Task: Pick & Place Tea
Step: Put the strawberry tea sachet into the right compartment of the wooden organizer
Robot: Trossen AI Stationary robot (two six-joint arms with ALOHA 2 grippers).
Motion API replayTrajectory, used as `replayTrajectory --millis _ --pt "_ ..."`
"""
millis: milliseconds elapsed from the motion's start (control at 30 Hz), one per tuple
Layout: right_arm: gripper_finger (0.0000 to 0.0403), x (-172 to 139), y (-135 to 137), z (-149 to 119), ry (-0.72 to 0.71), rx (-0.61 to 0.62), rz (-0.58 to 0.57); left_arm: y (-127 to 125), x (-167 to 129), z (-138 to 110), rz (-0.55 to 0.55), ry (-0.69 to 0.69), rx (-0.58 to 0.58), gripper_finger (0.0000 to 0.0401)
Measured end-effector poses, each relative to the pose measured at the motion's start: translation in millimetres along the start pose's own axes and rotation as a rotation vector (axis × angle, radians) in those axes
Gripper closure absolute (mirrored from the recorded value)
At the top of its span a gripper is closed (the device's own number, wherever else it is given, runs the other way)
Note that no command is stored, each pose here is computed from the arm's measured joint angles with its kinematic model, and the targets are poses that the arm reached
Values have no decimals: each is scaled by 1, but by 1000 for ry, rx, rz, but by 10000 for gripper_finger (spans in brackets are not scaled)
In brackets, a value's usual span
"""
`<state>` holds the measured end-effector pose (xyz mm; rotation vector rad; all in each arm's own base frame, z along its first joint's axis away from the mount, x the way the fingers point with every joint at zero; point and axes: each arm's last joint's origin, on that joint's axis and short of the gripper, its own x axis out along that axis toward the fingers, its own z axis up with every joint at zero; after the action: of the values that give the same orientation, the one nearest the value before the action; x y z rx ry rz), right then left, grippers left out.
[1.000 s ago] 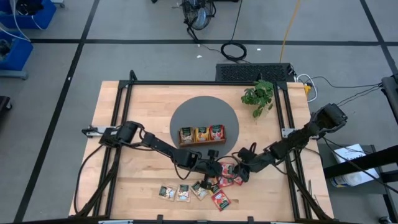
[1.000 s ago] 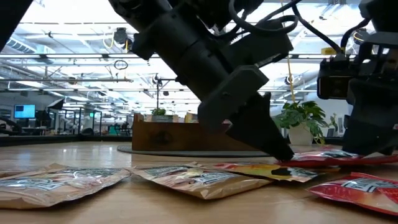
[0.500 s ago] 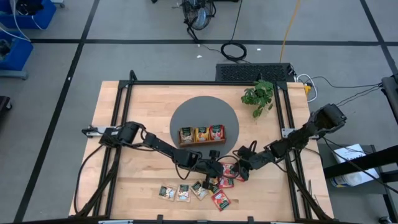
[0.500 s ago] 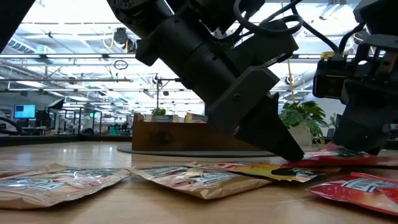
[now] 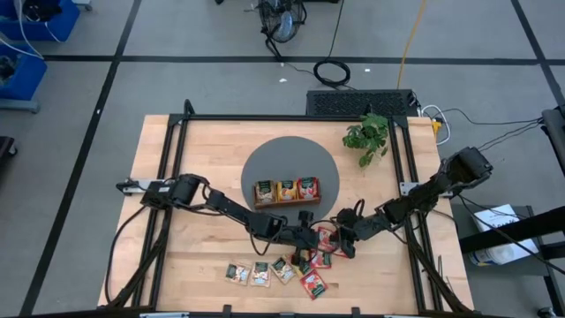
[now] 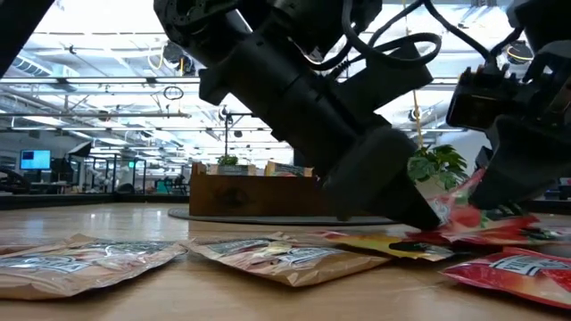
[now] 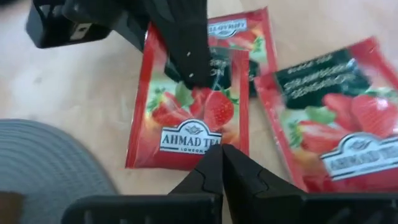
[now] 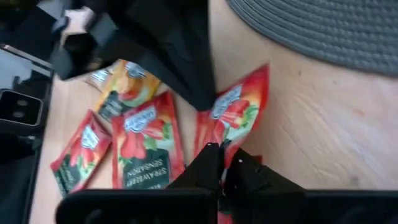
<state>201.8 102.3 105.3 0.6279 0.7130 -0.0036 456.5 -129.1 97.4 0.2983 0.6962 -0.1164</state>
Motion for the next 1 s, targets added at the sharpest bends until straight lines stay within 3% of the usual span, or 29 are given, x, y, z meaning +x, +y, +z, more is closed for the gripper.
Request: replayTrajectory --millis 233,400,567,700,833,1000 --pt "400 -9 8 8 -30 -64 74 -19 -11 5 132 24 140 394" --pt "401 -22 17 16 -56 -120 150 -40 -44 28 224 -16 177 393" --pt "402 -36 21 22 -14 -189 149 -58 -73 45 213 -70 117 365" --pt "402 -39 24 26 86 -289 52 -64 -90 56 196 -129 24 343" --pt "402 -33 37 35 123 -407 -1 -68 -89 54 176 -122 4 307" --pt "402 -16 61 45 140 -615 -29 -54 -80 48 194 -73 -68 239"
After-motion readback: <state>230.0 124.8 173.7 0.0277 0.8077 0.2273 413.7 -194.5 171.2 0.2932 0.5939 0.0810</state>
